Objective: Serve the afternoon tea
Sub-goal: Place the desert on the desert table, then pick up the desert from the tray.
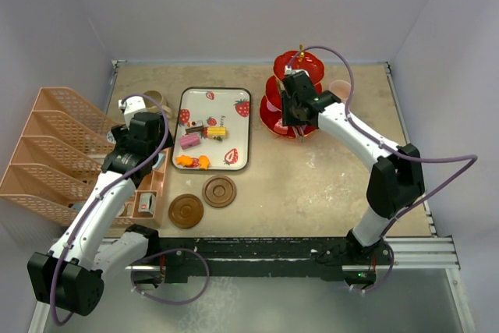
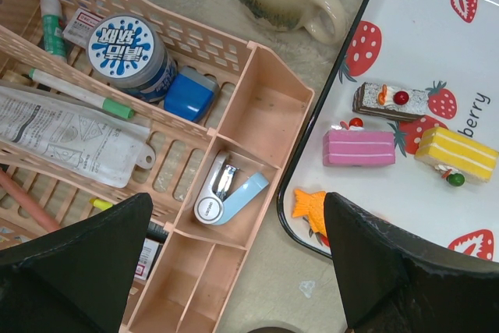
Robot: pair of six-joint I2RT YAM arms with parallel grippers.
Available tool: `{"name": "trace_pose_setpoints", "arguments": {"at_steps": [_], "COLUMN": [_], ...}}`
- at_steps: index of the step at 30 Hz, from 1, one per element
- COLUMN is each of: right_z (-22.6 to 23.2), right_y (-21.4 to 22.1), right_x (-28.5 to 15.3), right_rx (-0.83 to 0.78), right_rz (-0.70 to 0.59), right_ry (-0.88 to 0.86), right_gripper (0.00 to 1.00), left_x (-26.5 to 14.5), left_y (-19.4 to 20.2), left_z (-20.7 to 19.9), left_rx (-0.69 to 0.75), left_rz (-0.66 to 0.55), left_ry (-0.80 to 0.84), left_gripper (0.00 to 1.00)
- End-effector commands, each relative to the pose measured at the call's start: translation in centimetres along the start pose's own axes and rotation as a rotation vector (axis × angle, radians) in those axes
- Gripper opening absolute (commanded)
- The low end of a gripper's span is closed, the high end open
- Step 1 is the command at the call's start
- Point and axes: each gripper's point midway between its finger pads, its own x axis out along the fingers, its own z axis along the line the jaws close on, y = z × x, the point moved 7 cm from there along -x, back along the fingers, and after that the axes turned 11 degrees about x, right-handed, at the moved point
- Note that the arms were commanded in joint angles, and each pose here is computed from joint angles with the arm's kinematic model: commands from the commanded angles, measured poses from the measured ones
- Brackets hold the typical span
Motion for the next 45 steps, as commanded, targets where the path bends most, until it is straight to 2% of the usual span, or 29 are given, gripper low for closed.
{"name": "trace_pose_setpoints", "arguments": {"at_steps": [1, 9, 22, 40, 45], "right_z": [0.3, 0.4, 0.1, 0.2, 1.1], "right_y": [-2.1, -3.1, -1.7, 1.6, 1.8], "right_x": [-1.2, -3.6, -5.6, -8.8, -10.4], "right_rx": [0.018, 0.053, 0.107, 0.104, 0.091], "right_rz": [-0.064, -0.095, -0.07, -0.001, 0.012], "right_ry": [-0.012, -0.047, -0.116, -0.34, -0.468], "right_gripper": [0.43, 0.46, 0.46, 0.43, 0.42], "left_x": [0.0, 0.0, 0.1, 0.0, -0.2], "left_y": [-0.7, -0.7, -0.7, -0.7, -0.7], "left_z": [-0.1, -0.1, -0.2, -0.2, -0.1], "left_rx": [-0.005, -0.006, -0.004, -0.005, -0.008], "left_rz": [-0.029, -0.029, -0.024, -0.025, -0.029], "left_ry": [0.005, 0.003, 0.008, 0.017, 0.016], "left_gripper": [0.88, 0.88, 0.88, 0.88, 0.88]}}
